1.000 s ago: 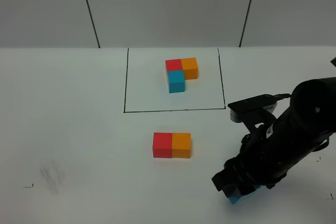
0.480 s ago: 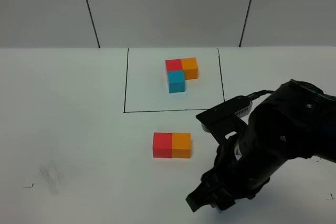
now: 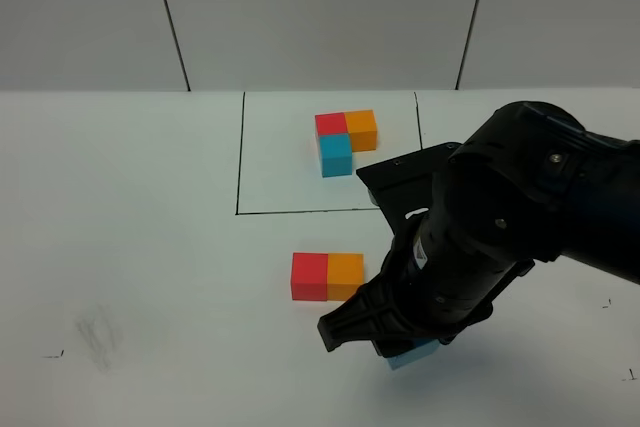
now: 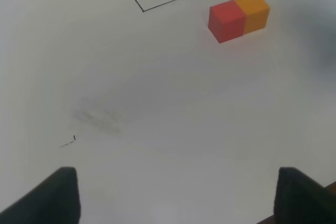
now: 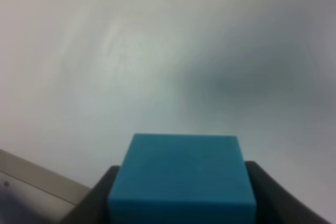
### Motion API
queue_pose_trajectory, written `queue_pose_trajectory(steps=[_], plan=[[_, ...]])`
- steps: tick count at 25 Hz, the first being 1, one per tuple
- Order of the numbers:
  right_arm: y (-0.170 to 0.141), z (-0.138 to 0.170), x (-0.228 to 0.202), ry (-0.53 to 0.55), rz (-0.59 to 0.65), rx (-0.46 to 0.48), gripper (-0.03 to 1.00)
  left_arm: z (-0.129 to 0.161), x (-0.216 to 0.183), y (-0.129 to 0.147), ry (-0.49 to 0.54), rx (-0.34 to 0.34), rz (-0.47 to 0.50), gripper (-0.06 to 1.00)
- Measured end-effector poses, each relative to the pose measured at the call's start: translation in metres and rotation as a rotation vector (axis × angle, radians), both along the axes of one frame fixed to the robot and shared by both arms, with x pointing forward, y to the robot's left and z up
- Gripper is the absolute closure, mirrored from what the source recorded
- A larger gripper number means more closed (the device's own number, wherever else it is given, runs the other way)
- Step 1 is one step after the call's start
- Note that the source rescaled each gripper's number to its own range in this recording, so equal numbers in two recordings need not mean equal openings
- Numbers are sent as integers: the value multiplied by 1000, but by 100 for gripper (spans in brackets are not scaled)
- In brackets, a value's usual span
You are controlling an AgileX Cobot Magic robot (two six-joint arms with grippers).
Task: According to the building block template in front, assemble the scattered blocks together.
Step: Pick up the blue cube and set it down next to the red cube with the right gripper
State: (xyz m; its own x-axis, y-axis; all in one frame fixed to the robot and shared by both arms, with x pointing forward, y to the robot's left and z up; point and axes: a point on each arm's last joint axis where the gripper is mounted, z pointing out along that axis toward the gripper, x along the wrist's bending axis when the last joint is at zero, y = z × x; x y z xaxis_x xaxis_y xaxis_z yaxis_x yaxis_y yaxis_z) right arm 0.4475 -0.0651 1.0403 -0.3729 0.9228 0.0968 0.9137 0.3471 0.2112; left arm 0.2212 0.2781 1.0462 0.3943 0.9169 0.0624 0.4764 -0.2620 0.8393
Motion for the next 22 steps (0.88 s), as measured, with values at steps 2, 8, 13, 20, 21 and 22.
queue_pose_trajectory(steps=[2, 8, 13, 20, 21, 22], plan=[[2, -7, 2, 9, -23, -24, 77, 0, 0, 0, 0, 0, 0, 10], [18, -29, 3, -18, -35, -72, 77, 0, 0, 0, 0, 0, 0, 10], [37, -35, 5, -25, -37, 28, 77, 0, 0, 0, 0, 0, 0, 10], [73, -37, 15, 49, -1, -32, 77, 0, 0, 0, 0, 0, 0, 10], [79, -36, 17, 53, 6, -41, 77, 0, 0, 0, 0, 0, 0, 10], [84, -38, 18, 64, 10, -59, 77, 0, 0, 0, 0, 0, 0, 10]])
